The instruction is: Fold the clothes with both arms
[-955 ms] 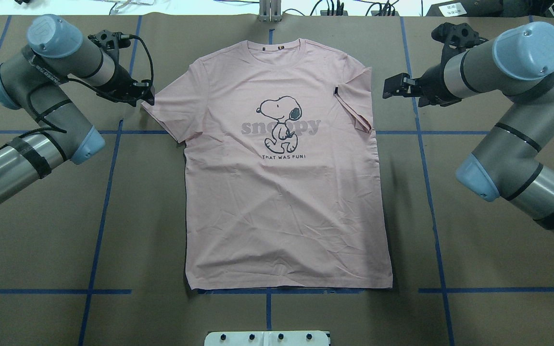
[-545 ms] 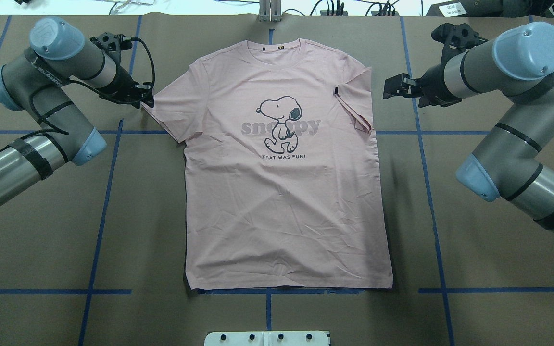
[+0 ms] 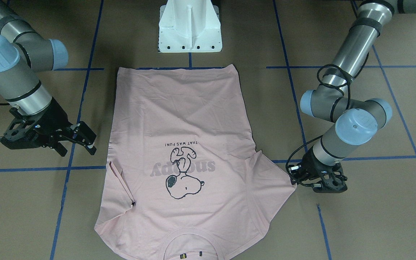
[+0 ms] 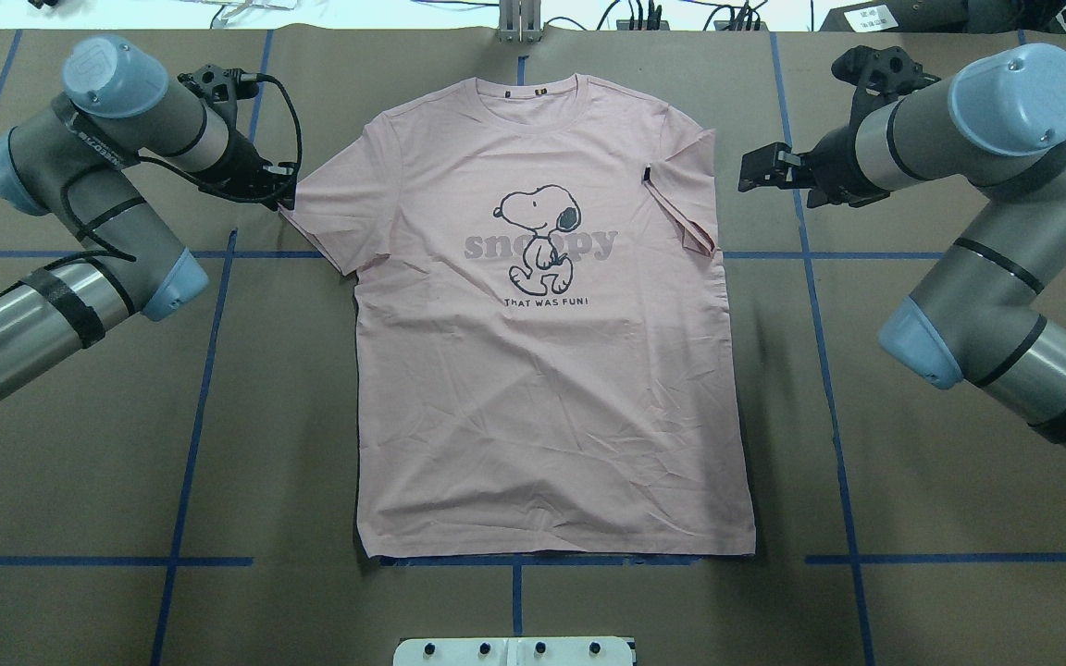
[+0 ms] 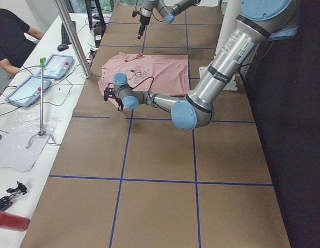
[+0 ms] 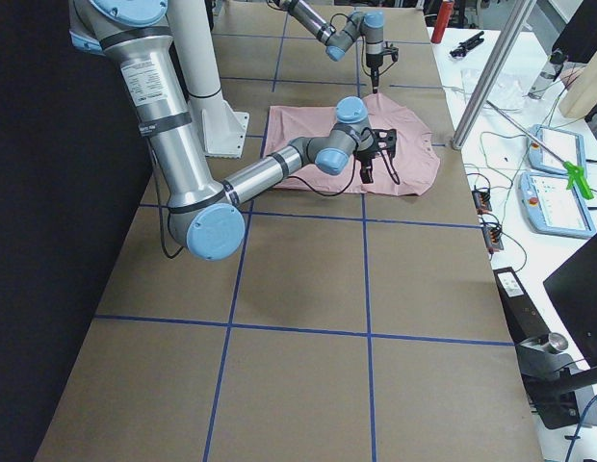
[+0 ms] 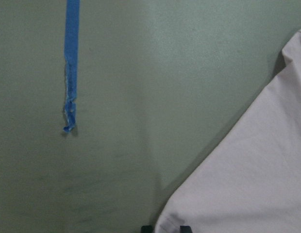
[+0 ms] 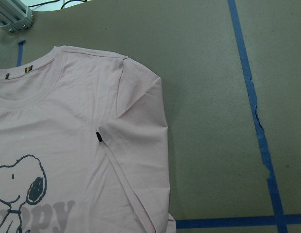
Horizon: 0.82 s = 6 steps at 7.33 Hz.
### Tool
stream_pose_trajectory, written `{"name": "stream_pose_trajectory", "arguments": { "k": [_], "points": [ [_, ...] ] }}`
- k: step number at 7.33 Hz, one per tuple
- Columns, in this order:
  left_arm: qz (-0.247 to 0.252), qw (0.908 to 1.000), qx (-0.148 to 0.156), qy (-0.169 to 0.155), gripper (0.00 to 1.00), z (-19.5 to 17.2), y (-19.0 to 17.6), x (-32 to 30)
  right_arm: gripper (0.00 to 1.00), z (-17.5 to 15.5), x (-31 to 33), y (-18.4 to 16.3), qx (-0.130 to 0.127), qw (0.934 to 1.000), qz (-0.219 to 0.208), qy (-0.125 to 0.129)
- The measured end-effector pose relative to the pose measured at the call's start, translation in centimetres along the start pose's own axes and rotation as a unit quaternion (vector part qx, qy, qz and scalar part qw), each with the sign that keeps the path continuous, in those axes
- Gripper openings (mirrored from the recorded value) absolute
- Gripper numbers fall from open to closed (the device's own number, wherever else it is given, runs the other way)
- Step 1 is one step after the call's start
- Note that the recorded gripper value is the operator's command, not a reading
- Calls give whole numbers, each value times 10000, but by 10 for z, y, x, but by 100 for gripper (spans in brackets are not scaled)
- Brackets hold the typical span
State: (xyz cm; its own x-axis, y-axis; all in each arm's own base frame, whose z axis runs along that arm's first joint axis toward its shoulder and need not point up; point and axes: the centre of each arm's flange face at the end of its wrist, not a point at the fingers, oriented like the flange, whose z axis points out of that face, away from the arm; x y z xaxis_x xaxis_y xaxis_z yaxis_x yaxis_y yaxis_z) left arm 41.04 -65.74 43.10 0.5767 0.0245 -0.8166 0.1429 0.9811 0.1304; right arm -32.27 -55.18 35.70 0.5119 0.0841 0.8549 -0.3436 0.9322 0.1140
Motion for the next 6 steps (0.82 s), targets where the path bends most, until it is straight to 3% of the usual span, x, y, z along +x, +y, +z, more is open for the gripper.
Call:
{"name": "stream_pose_trajectory", "arguments": {
  "k": [2, 4, 6],
  "points": [
    [-28, 9998, 84, 160, 0, -16, -4, 24, 100, 0, -1, 0, 2, 10000, -7, -6],
    [-493, 9973, 153, 531, 0, -37, -2, 88, 100, -1, -1, 0, -4, 10000, -10, -19],
    [-879, 9936, 128, 691, 0, -25, 7, 162, 100, 0, -1, 1, -23, 10000, -22, -35]
  ]
}}
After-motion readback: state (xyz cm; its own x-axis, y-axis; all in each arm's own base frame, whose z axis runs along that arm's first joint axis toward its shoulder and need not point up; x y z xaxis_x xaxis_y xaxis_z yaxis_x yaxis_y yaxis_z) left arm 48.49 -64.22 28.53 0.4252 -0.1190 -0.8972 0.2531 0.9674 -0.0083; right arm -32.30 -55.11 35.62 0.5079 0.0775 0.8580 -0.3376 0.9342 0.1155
